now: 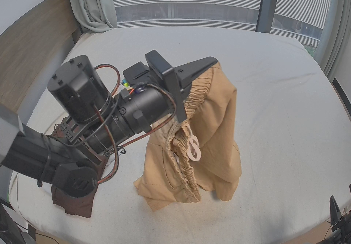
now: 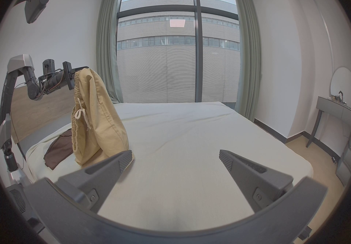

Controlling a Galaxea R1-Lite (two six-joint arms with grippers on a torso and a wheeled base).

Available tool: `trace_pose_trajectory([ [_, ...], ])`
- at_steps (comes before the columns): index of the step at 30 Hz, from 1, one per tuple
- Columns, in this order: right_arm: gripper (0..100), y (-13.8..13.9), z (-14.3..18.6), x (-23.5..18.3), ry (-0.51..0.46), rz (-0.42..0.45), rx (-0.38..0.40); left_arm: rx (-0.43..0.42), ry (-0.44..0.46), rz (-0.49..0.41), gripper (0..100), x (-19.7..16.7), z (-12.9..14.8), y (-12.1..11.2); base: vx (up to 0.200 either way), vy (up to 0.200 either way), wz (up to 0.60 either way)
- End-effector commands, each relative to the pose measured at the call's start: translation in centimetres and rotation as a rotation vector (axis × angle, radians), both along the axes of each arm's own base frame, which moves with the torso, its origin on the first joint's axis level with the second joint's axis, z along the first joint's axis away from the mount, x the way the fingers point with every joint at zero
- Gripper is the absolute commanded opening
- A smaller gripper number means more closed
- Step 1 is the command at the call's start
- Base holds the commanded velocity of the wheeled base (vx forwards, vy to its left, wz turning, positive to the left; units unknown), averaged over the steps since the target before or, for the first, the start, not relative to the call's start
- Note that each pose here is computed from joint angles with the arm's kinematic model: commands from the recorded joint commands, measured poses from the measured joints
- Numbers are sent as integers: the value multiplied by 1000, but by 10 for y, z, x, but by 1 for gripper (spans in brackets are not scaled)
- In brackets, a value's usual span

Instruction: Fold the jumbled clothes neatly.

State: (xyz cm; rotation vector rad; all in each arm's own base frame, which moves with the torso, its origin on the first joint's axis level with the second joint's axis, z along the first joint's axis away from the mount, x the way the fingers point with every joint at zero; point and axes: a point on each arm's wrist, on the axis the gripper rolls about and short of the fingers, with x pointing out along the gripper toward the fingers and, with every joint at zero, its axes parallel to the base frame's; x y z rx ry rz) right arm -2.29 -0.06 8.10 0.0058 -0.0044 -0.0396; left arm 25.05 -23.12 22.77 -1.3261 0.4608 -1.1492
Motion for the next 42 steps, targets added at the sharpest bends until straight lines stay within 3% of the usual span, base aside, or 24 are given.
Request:
trace_pose_trajectory([
  [1,100,0,-5,0,1,0,0,8,9,-47,0,-1,-7,-21,0,0,0],
  [9,100,0,-5,0,1,0,0,-14,-5,-104,0,-11,2,-34,0,0,0],
  [14,100,0,-5,0,1,1,2,-105,66,-175,0,-20,16,-38,0,0,0],
  [18,100,0,-5,0,0,0,2,-129,70,-196,0,-22,19,-38,0,0,0],
  [29,100,0,-5,0,1,1,2,-138,76,-220,0,-21,3,-50,0,0,0],
  [34,100,0,-5,0,0,0,2,-139,54,-146,0,-8,1,-30,0,0,0],
  [37,100,0,-5,0,0,0,2,-125,9,-70,0,-4,6,-6,0,0,0],
  [39,100,0,-5,0,1,0,2,-89,-27,-4,0,-4,4,13,0,0,0],
  [41,100,0,-5,0,0,0,2,-81,-30,5,0,-4,3,16,0,0,0],
  [42,100,0,-5,0,0,0,2,-39,-47,50,0,-7,-2,32,0,0,0],
])
